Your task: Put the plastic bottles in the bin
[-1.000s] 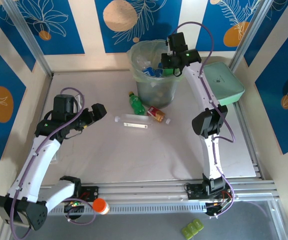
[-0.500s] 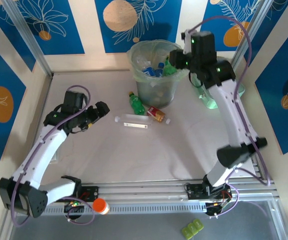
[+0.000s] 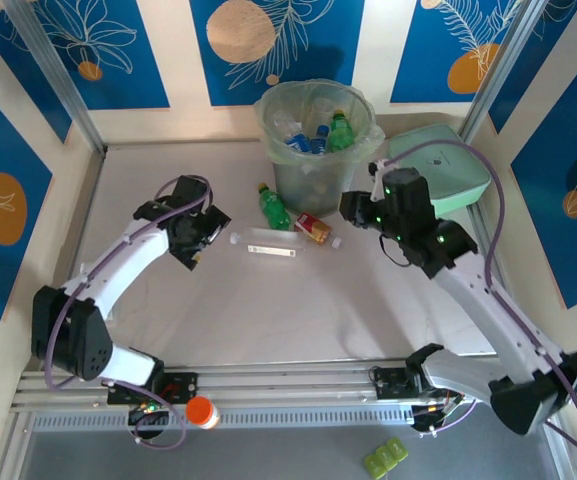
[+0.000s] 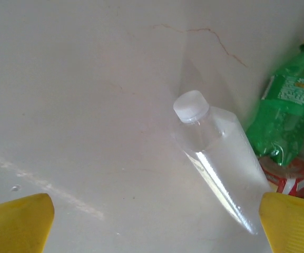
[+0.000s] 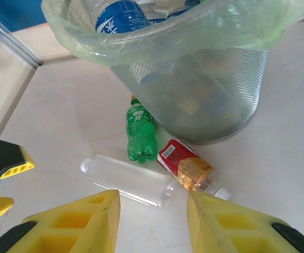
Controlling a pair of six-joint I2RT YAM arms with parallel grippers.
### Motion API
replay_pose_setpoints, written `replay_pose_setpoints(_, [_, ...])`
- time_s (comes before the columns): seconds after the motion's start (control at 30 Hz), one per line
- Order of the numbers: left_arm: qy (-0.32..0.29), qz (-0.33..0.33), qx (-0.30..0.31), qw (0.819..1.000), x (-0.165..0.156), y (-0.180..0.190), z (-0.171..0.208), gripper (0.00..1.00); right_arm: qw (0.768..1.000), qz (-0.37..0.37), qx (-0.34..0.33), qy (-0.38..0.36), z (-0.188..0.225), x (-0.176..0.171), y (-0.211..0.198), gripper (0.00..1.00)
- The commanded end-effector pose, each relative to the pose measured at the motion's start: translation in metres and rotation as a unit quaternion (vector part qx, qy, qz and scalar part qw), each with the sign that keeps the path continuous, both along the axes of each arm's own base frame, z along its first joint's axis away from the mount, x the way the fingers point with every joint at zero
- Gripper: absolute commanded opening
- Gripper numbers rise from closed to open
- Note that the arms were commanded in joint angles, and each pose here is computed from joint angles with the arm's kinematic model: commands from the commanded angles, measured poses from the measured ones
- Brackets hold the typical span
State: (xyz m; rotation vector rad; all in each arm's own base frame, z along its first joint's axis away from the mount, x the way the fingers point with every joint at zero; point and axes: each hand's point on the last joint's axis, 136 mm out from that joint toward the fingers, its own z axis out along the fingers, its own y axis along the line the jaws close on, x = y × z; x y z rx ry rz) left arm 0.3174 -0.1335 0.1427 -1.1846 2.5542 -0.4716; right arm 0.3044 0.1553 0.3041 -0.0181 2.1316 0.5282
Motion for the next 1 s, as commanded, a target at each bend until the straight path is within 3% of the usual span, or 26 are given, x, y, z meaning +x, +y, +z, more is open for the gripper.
replay_pose_setpoints(0.0, [0.011,0.076,-0.011,0.997,0.016,-0.007,-0.005,0.99,0.998,-0.026,0.035,-0.037,0.015,-0.007,-0.010,0.39])
replay_pose_setpoints(0.43, [0.068,0.095,-0.017,0.993,0.076,-0.068,-0.051,0.99,0.997,-0.033,0.010,-0.063,-0.003,-0.050,-0.039,0.39])
replay_pose_setpoints(0.97, [0.134,0.092,0.030,0.986,0.051,-0.074,-0.080,1.00,0.994,-0.049,0.001,-0.092,0.002,-0.061,-0.054,0.39])
